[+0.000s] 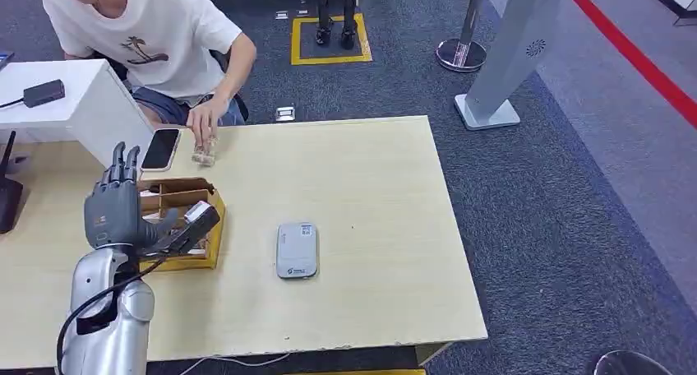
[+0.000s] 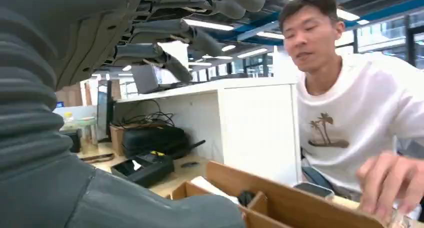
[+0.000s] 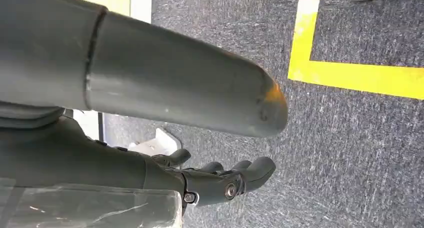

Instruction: Pass the card to the sensor for recognition and then transmit it.

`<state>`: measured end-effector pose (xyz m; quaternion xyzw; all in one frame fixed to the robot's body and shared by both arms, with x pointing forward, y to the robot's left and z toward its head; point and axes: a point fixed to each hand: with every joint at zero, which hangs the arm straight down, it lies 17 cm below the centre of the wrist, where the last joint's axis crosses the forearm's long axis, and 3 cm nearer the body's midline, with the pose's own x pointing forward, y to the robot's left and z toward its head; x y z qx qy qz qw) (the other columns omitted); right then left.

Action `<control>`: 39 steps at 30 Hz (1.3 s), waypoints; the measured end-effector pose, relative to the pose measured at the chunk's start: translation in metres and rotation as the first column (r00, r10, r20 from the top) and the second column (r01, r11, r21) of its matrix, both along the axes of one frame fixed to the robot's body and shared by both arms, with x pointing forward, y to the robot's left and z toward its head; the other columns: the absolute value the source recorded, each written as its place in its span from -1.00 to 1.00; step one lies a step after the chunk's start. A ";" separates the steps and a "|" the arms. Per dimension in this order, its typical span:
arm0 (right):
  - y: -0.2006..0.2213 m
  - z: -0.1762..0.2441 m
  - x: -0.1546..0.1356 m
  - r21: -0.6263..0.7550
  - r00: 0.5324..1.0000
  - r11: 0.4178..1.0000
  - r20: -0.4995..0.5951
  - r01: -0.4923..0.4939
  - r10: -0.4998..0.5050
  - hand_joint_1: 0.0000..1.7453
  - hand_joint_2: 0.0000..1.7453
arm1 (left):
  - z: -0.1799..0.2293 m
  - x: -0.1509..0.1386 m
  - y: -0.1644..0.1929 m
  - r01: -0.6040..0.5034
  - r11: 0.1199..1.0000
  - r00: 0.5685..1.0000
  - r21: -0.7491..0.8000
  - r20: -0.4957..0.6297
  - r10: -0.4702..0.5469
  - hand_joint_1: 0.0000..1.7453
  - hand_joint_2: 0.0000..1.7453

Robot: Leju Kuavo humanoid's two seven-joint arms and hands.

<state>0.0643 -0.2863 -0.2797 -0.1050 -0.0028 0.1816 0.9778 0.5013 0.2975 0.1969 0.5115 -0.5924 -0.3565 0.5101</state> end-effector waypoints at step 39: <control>0.001 0.000 0.000 0.011 0.998 0.998 0.011 0.054 -0.054 -1.00 -1.00 | -0.117 -0.071 -0.044 0.329 0.941 0.889 0.084 -0.365 -0.278 -1.00 1.00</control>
